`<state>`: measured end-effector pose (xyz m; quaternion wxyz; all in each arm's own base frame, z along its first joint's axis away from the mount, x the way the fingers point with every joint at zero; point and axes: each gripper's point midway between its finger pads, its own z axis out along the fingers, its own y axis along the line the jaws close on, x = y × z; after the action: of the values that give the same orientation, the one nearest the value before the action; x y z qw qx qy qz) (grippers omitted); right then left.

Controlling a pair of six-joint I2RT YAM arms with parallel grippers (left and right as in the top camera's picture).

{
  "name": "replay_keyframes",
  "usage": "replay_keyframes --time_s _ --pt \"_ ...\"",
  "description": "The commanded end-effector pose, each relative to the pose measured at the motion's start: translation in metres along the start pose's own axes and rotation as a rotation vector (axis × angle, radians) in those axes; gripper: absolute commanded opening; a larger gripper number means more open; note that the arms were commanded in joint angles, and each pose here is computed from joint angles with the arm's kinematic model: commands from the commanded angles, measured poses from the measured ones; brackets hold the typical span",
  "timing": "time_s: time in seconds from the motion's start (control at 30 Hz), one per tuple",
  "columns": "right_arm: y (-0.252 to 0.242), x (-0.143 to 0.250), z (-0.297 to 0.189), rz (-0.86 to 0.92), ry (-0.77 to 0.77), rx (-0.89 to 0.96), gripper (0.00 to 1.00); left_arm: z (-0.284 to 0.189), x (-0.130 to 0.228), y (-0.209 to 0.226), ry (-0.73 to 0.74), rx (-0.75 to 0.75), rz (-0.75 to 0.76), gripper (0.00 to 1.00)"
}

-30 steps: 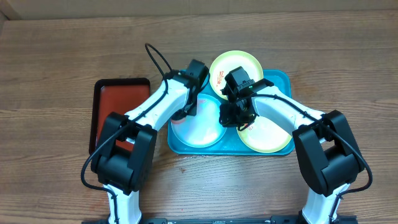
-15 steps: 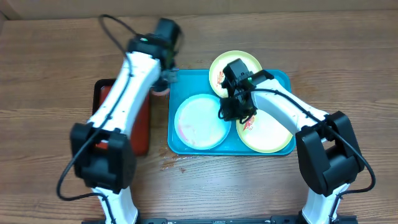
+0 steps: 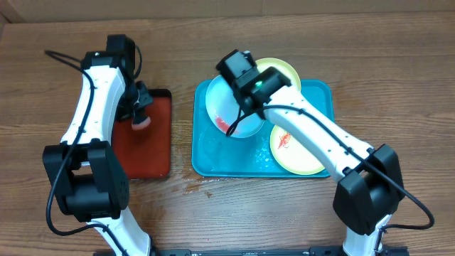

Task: Clean dirty plates on tray and stack at the side
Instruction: 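Return the sponge to the red tray with the left gripper, then lift the white plate with the right gripper and set it right of the tray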

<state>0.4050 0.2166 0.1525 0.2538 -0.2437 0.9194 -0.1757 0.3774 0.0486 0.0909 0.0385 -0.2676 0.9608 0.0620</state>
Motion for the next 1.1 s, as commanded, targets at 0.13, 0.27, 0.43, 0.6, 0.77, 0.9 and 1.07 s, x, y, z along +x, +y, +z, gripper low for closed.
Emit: replay_keyframes --time_s 0.13,0.27,0.43,0.6,0.77,0.9,1.07 --pt "-0.045 -0.039 -0.075 -0.262 -0.159 0.5 0.04 0.003 0.002 0.012 0.013 0.009 -0.054 0.04" --pt "-0.031 -0.053 -0.099 -0.436 -0.186 0.586 0.04 0.003 0.002 0.011 0.013 0.009 -0.052 0.04" --pt "-0.023 -0.062 -0.114 -0.475 -0.22 0.633 0.04 0.003 0.002 0.011 0.014 0.008 -0.051 0.04" --pt "0.0 -0.06 -0.098 -0.399 -0.268 0.455 0.04 0.003 0.002 0.011 0.014 0.008 -0.047 0.04" --pt "0.021 -0.032 -0.069 -0.559 -0.165 0.209 0.04 0.003 0.003 0.011 0.014 0.008 -0.047 0.04" --pt "-0.03 -0.054 -0.086 -0.276 -0.243 0.32 0.04 0.003 0.002 0.011 0.013 0.01 -0.048 0.04" --pt "-0.064 -0.069 -0.099 -0.044 -0.34 0.031 0.04 0.003 0.002 0.011 0.013 0.009 -0.047 0.04"
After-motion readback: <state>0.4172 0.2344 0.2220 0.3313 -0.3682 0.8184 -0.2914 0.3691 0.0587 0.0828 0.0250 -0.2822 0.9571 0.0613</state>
